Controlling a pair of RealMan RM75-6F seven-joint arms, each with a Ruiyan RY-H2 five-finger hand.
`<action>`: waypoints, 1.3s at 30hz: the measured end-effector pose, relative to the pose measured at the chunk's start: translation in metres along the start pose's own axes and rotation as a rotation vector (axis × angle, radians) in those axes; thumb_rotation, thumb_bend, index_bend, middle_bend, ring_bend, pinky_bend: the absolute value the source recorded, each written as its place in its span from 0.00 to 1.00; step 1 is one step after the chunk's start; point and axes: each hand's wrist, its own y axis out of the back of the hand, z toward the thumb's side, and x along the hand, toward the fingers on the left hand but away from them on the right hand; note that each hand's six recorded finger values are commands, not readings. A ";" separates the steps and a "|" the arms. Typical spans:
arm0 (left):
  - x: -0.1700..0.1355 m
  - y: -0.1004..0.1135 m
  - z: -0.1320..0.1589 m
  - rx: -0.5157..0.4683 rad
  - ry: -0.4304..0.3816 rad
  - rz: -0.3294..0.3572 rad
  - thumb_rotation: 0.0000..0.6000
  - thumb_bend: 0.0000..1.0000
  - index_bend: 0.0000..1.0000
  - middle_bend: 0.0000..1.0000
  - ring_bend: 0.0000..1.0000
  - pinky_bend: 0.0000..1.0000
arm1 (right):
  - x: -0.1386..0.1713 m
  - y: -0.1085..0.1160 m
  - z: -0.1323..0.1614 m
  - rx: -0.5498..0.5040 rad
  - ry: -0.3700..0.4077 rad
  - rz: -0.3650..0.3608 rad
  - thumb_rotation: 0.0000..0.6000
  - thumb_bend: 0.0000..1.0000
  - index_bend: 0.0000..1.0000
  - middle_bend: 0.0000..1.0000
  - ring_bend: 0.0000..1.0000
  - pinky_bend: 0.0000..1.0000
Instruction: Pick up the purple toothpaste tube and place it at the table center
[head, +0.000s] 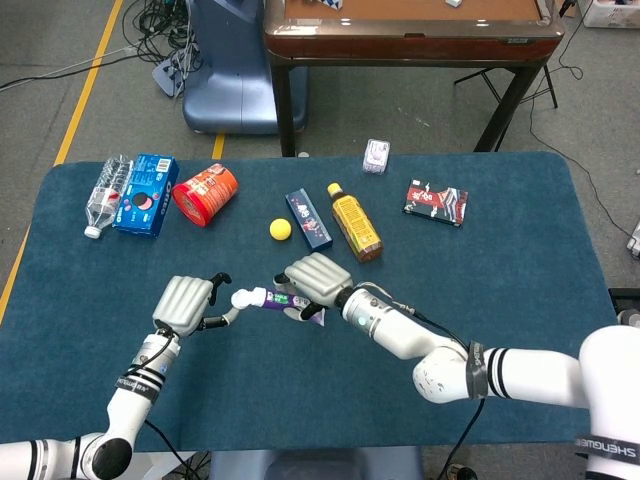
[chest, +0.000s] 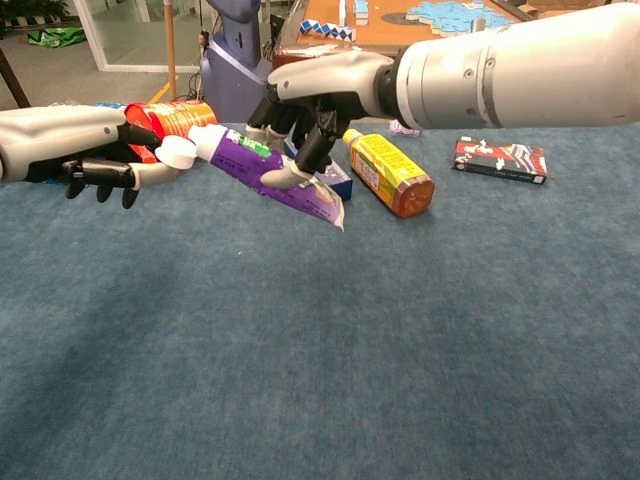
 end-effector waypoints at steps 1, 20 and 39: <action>0.000 0.000 0.000 -0.002 0.000 0.000 0.13 0.22 0.27 0.55 0.55 0.63 | -0.001 -0.001 0.000 0.002 -0.003 0.001 1.00 0.84 1.00 0.91 0.73 0.51; 0.001 0.013 0.011 0.015 -0.023 0.037 0.22 0.22 0.25 0.53 0.51 0.63 | -0.003 -0.011 0.004 0.018 -0.014 0.020 1.00 0.84 1.00 0.91 0.74 0.52; -0.029 0.055 -0.059 -0.535 0.073 0.157 0.00 0.12 0.00 0.14 0.14 0.32 | 0.041 -0.033 -0.013 -0.128 0.041 -0.090 1.00 0.84 1.00 0.91 0.74 0.57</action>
